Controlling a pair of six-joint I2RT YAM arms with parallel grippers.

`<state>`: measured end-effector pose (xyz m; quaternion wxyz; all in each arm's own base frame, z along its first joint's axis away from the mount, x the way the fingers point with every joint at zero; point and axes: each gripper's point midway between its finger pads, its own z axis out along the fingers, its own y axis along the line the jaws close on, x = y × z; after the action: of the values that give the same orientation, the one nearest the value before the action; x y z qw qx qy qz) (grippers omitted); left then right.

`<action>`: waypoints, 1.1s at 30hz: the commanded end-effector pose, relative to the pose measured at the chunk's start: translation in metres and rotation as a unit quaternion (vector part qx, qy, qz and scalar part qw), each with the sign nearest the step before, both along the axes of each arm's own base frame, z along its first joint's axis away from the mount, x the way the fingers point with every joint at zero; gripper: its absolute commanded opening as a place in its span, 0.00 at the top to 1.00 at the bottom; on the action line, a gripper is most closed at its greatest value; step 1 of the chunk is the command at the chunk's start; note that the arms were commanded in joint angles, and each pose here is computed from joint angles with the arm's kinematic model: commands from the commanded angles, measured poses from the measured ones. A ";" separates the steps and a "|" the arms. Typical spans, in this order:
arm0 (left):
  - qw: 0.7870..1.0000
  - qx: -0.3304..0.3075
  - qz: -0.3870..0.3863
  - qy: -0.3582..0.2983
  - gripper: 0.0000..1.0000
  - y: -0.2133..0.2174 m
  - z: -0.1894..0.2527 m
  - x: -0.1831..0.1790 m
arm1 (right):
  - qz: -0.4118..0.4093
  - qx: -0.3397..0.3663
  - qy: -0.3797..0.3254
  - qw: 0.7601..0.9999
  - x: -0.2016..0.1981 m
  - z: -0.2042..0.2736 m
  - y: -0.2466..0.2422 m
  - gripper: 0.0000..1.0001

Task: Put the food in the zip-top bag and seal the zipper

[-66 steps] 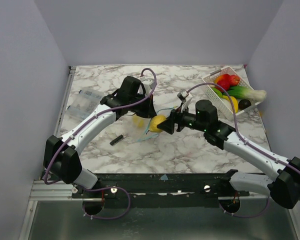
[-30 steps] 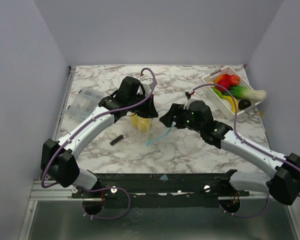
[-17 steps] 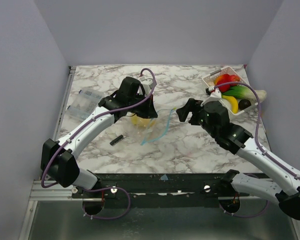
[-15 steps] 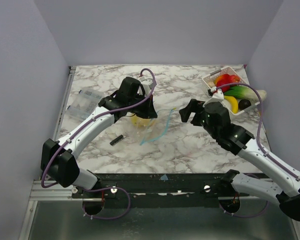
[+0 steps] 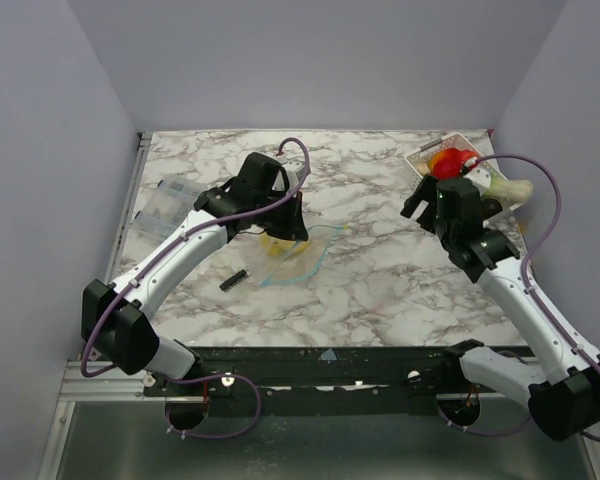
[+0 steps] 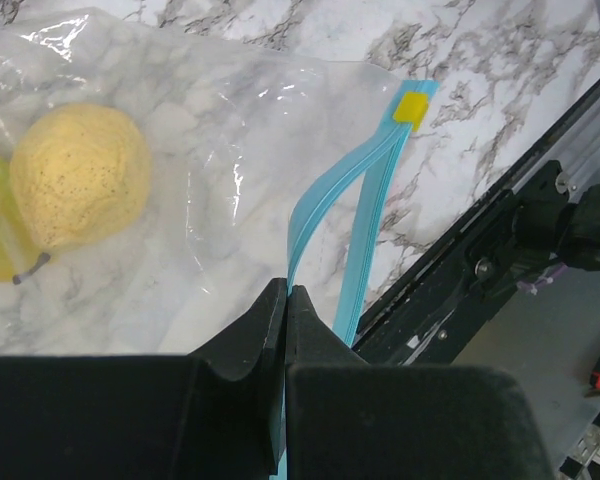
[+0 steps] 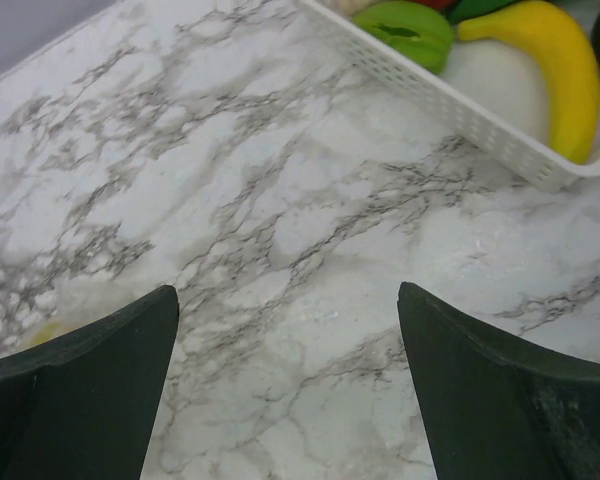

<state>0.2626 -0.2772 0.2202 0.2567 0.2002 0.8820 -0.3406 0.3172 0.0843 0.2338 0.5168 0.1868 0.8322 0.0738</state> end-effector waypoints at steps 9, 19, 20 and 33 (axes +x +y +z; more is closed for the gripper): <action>0.997 0.048 0.021 -0.058 1.00 0.013 0.016 0.010 | -0.129 0.047 0.017 0.990 0.091 -0.033 -0.082 0.08; 0.998 0.058 0.007 -0.028 1.00 -0.005 -0.004 0.009 | -0.117 -0.025 0.017 0.993 0.185 -0.059 -0.133 0.00; 0.998 0.057 0.005 -0.024 1.00 -0.007 -0.005 0.008 | -0.116 -0.036 0.020 0.992 0.195 -0.064 -0.137 0.00; 0.997 0.076 0.012 -0.009 1.00 -0.012 -0.009 0.018 | -0.096 -0.097 0.078 0.988 0.265 -0.133 -0.165 0.02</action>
<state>0.2759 -0.2883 0.2089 0.2524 0.2169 0.9012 -0.2777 0.5754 -0.0725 0.1125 0.4774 0.2410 0.8434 -0.0508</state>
